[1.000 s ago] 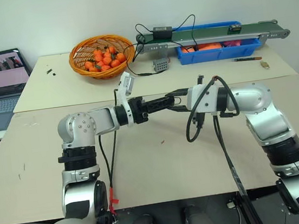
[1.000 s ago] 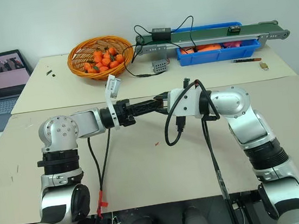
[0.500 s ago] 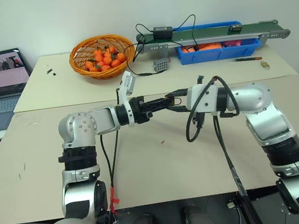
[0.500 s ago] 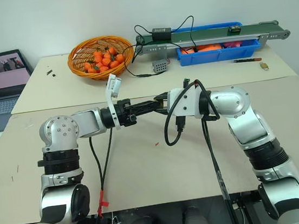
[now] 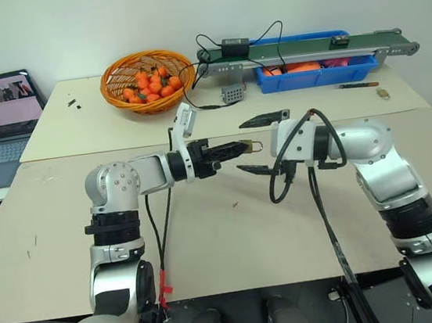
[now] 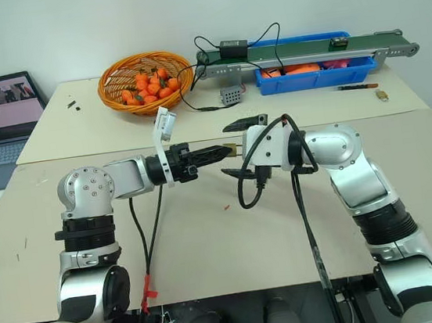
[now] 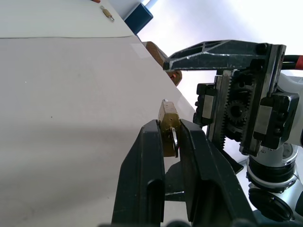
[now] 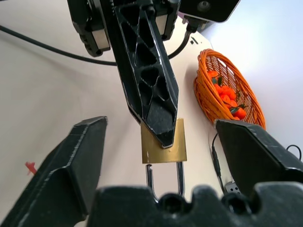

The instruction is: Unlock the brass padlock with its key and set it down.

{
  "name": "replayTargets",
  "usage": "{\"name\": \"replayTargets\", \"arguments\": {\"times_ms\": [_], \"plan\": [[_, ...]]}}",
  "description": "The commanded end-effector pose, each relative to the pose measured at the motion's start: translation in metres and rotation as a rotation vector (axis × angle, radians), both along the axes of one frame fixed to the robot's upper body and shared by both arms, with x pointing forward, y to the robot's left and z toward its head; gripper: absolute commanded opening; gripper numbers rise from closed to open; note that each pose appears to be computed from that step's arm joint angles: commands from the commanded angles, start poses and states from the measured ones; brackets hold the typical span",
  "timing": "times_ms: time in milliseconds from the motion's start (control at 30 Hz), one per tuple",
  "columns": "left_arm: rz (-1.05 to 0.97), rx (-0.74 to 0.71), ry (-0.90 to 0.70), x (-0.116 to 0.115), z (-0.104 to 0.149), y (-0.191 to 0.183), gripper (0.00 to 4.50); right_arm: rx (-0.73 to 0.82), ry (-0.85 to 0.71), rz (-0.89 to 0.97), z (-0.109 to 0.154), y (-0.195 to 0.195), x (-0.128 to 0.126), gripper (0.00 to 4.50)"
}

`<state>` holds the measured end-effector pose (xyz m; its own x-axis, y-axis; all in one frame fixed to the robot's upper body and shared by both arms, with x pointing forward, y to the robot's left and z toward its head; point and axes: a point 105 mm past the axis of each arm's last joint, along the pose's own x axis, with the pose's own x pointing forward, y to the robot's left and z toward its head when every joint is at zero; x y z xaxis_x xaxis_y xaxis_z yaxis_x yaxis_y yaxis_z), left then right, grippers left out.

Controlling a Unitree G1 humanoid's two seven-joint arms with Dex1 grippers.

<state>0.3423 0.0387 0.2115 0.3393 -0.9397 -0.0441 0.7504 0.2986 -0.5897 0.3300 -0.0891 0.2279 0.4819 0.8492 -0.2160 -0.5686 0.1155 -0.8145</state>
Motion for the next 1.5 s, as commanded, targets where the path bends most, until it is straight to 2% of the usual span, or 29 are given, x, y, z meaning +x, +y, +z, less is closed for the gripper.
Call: {"name": "replayTargets", "arguments": {"times_ms": [33, 200, 333, 500, 533, 700, 867, 900, 1500], "plan": [[0.000, -0.019, -0.060, -0.001, 0.015, 0.000, 0.04, -0.043, 0.010, -0.086, -0.009, -0.028, 0.009, 4.13], [0.006, -0.012, -0.057, -0.002, 0.016, 0.009, 0.04, -0.020, 0.115, -0.217, -0.019, -0.073, 0.020, 4.13], [0.044, -0.008, -0.044, 0.001, 0.019, 0.021, 0.04, 0.043, 0.157, -0.275, -0.015, -0.096, 0.021, 4.13], [0.047, -0.068, 0.017, -0.007, 0.024, 0.021, 0.04, 0.171, 0.233, -0.257, -0.021, -0.089, 0.017, 4.13], [0.045, -0.072, 0.028, -0.009, 0.024, 0.020, 0.04, 0.181, 0.245, -0.250, -0.023, -0.087, 0.016, 3.63], [0.064, -0.092, 0.058, -0.010, 0.025, 0.018, 0.04, 0.187, 0.265, -0.225, -0.034, -0.074, 0.013, 2.10], [0.057, -0.081, 0.069, -0.012, 0.024, 0.015, 0.04, 0.203, 0.261, -0.207, -0.034, -0.067, 0.014, 0.26], [0.056, -0.079, 0.072, -0.012, 0.023, 0.015, 0.04, 0.208, 0.257, -0.204, -0.032, -0.065, 0.014, 0.06], [0.001, -0.047, 0.107, -0.020, 0.010, 0.001, 0.04, 0.271, 0.202, -0.105, 0.000, -0.033, 0.005, 0.06]]}}
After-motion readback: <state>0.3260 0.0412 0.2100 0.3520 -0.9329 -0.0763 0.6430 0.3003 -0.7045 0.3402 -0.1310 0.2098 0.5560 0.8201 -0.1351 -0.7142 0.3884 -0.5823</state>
